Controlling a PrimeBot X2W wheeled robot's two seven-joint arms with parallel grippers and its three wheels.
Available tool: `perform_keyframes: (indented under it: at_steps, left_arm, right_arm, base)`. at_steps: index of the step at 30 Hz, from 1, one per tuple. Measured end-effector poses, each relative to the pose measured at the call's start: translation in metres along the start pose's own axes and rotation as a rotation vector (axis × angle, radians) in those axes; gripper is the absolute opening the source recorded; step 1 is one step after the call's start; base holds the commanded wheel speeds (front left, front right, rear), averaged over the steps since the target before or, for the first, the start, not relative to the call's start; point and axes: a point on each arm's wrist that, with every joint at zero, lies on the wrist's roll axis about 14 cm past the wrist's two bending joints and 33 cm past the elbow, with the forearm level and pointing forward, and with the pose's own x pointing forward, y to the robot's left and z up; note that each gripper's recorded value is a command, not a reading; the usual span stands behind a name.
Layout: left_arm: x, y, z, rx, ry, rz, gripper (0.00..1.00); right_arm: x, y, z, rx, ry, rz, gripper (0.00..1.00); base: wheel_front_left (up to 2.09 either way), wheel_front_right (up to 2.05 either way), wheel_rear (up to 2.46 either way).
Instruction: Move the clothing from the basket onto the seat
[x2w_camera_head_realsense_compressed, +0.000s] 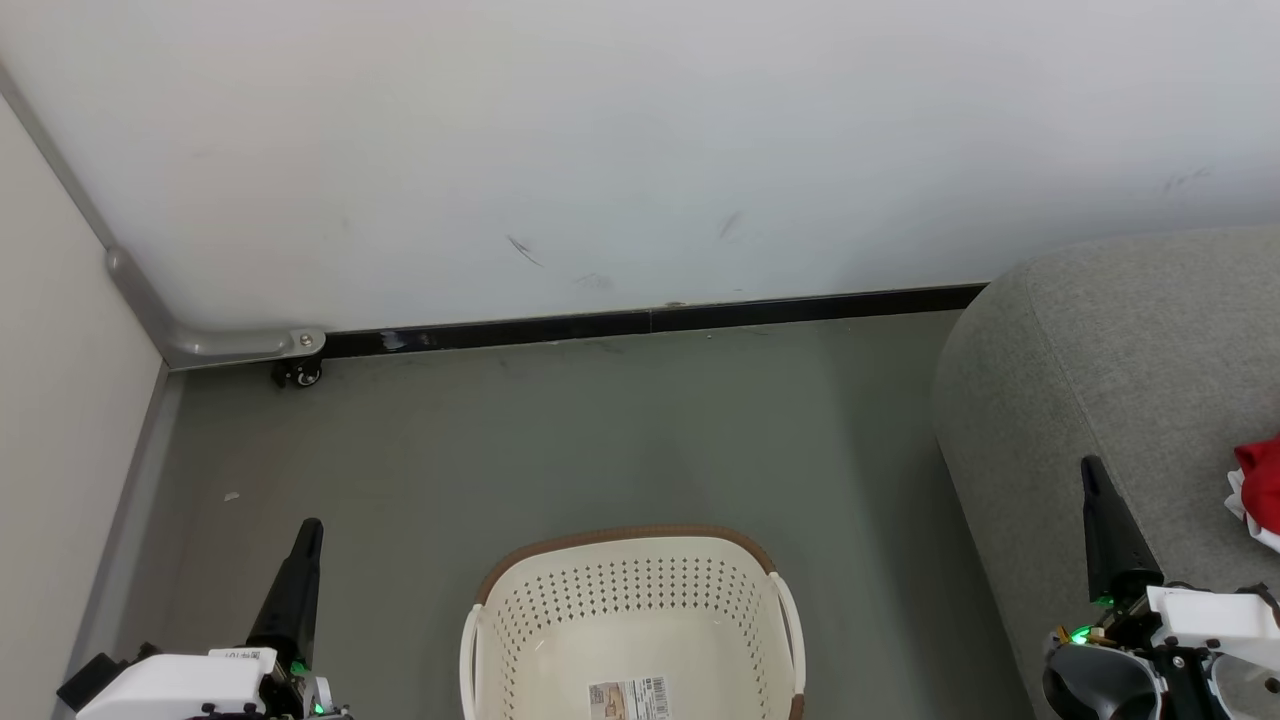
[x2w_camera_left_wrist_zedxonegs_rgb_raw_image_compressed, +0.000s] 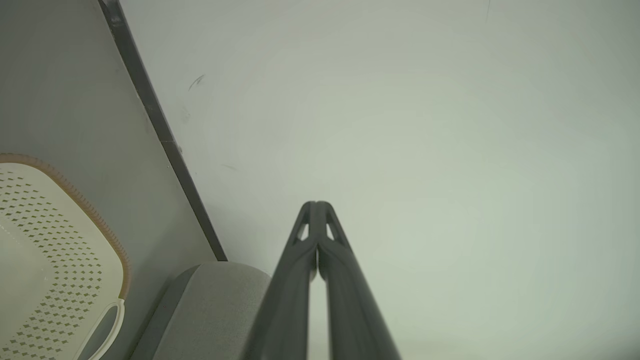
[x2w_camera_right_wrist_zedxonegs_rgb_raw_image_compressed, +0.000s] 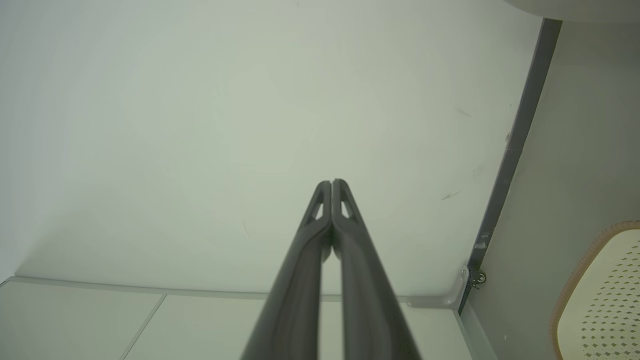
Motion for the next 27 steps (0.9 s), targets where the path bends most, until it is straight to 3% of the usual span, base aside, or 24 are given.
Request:
perform_keyframes:
  at_steps: [27]
  left_arm:
    - [-0.0003, 0.0029, 0.0002, -0.001, 0.001, 0.007, 0.0]
  right_arm:
    - [0.003, 0.0043, -0.0004, 0.001, 0.004, 0.012, 0.0]
  base:
    - [0.0, 0.0, 0.0]
